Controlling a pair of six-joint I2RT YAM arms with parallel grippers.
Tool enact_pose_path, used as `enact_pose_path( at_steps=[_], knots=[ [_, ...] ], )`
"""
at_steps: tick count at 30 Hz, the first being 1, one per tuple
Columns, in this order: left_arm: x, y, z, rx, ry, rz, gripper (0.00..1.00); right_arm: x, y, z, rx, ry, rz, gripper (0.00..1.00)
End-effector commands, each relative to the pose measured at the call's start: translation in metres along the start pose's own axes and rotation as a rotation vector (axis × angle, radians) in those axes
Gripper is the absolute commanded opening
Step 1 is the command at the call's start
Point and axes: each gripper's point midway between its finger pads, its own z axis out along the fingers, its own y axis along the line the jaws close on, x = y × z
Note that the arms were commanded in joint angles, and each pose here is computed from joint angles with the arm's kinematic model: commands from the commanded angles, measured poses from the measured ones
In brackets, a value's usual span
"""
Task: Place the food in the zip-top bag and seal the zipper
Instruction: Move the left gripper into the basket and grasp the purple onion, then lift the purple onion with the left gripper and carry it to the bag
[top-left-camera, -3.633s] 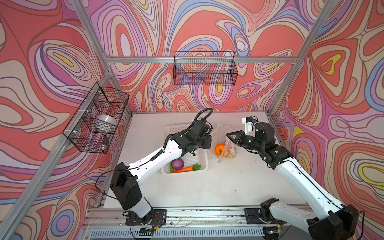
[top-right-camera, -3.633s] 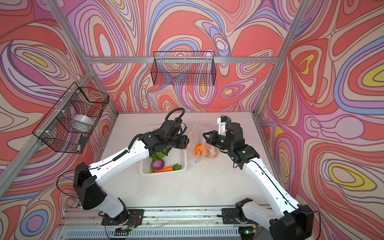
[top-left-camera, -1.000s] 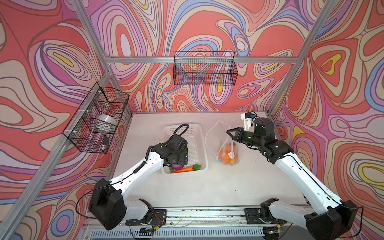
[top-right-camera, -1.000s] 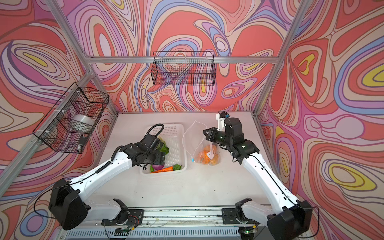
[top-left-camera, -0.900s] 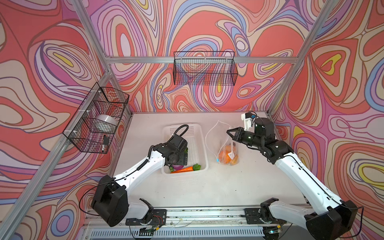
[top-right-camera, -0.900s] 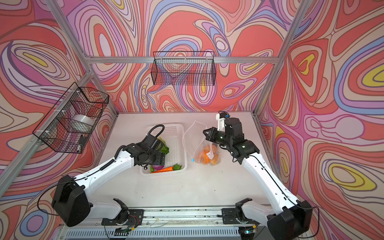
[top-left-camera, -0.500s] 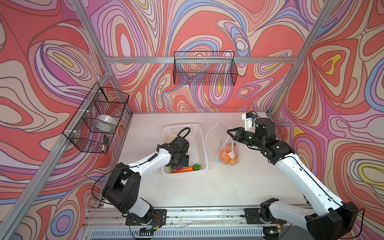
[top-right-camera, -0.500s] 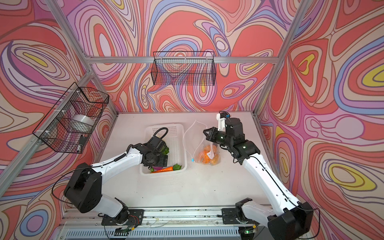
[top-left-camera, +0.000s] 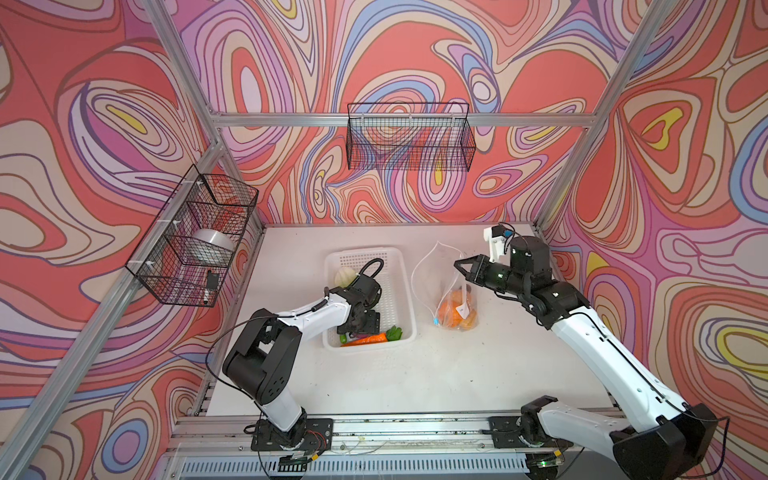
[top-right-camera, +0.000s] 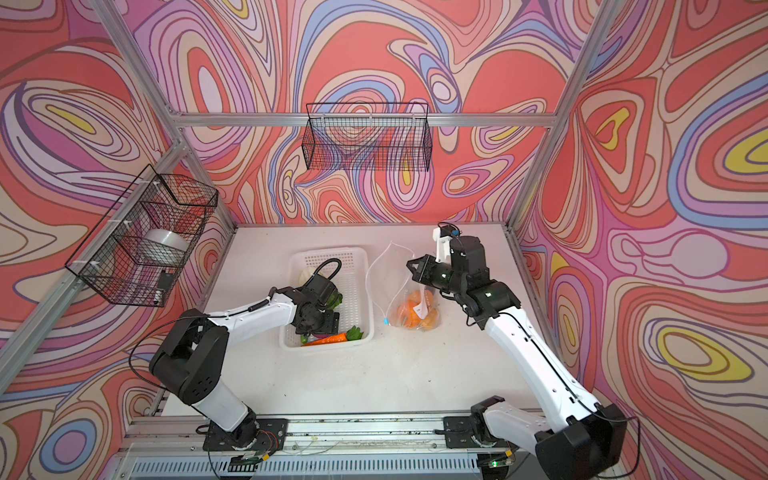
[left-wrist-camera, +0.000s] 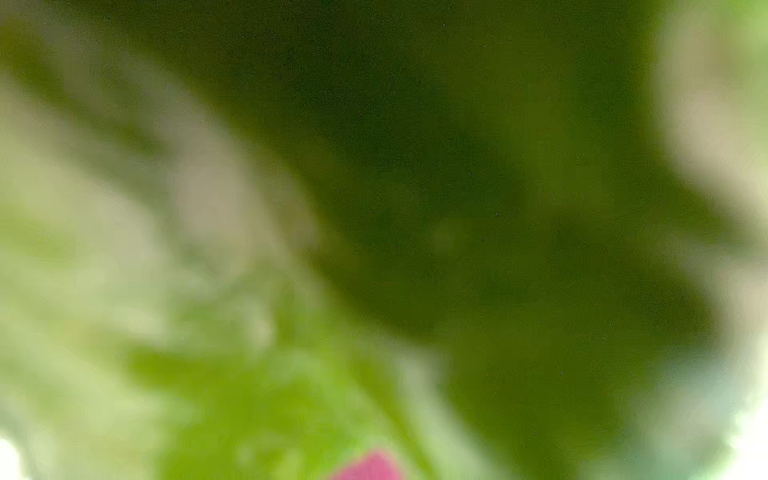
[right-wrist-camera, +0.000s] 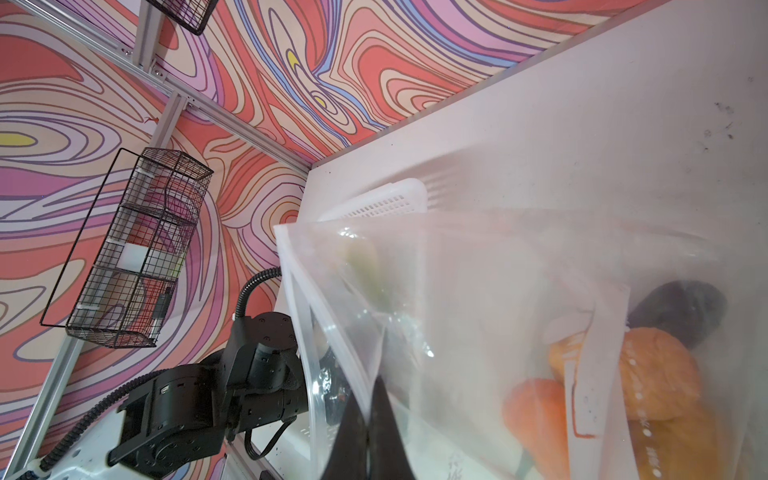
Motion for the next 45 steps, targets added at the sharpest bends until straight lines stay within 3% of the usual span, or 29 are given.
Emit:
enact_pose_path(
  at_steps=[1, 5, 10, 25, 31, 39, 45],
  knots=[
    [-0.003, 0.0, 0.002, -0.001, 0.009, -0.009, 0.72, 0.0, 0.001, -0.005, 0.004, -0.015, -0.01, 0.0],
    [-0.007, 0.0, -0.009, 0.0, -0.014, -0.008, 0.55, 0.001, -0.001, -0.004, 0.009, -0.012, -0.007, 0.0],
    [-0.013, 0.002, -0.034, 0.015, -0.082, -0.015, 0.48, 0.001, -0.001, -0.004, 0.008, -0.011, -0.004, 0.0],
    [-0.03, -0.026, -0.12, 0.26, -0.238, -0.069, 0.47, 0.003, -0.001, -0.002, -0.002, -0.008, 0.012, 0.0],
    [-0.047, -0.059, -0.184, 0.468, -0.369, -0.05, 0.46, 0.003, 0.0, -0.002, -0.007, -0.01, 0.017, 0.0],
    [-0.06, -0.122, -0.278, 0.754, -0.54, 0.063, 0.46, 0.003, 0.002, -0.002, -0.022, -0.01, 0.021, 0.0],
    [-0.062, -0.176, -0.3, 0.891, -0.532, 0.166, 0.45, 0.005, 0.002, -0.003, -0.024, -0.007, 0.023, 0.0]
  ],
)
